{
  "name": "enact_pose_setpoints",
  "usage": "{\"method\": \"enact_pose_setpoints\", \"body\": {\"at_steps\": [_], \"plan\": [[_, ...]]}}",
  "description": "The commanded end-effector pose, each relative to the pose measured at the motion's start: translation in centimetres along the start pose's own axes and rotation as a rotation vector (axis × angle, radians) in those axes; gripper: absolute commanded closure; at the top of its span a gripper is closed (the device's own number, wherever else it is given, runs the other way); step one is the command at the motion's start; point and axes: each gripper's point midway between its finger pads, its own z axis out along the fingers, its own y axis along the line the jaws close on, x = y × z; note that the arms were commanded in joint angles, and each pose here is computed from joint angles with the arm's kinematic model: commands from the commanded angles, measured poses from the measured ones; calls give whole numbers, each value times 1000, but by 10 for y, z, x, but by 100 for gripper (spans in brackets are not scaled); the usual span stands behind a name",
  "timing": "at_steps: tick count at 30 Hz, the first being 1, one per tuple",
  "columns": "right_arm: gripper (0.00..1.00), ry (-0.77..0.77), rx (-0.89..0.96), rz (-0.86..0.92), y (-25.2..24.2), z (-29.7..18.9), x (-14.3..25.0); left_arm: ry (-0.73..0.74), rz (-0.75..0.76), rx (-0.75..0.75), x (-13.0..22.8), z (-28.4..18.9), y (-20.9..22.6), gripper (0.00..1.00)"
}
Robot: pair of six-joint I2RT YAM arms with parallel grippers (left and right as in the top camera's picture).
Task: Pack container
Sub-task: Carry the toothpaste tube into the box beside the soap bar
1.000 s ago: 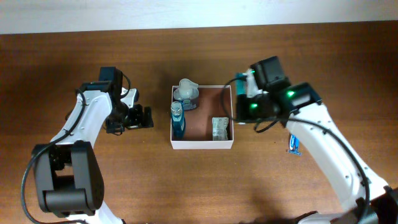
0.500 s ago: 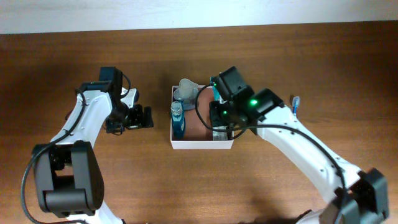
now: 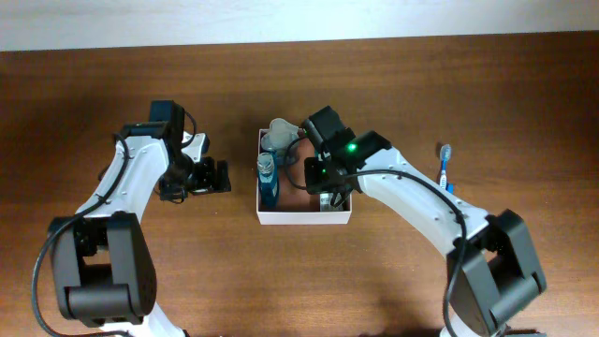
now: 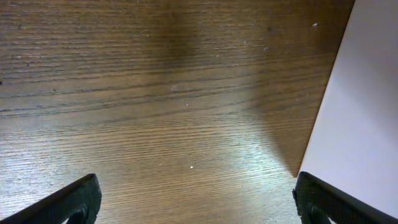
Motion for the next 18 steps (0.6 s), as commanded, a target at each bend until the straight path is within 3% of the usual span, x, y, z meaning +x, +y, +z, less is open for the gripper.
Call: {"method": "enact_pose_setpoints", "body": {"at_steps": [1, 12, 18], "plan": [[95, 27, -18, 0, 8, 16, 2, 0, -7, 0, 1, -1, 1, 1], [94, 57, -22, -16, 15, 34, 9, 0, -7, 0, 1, -1, 1, 0], [82, 55, -23, -19, 16, 34, 9, 0, -7, 0, 1, -1, 1, 1]]}}
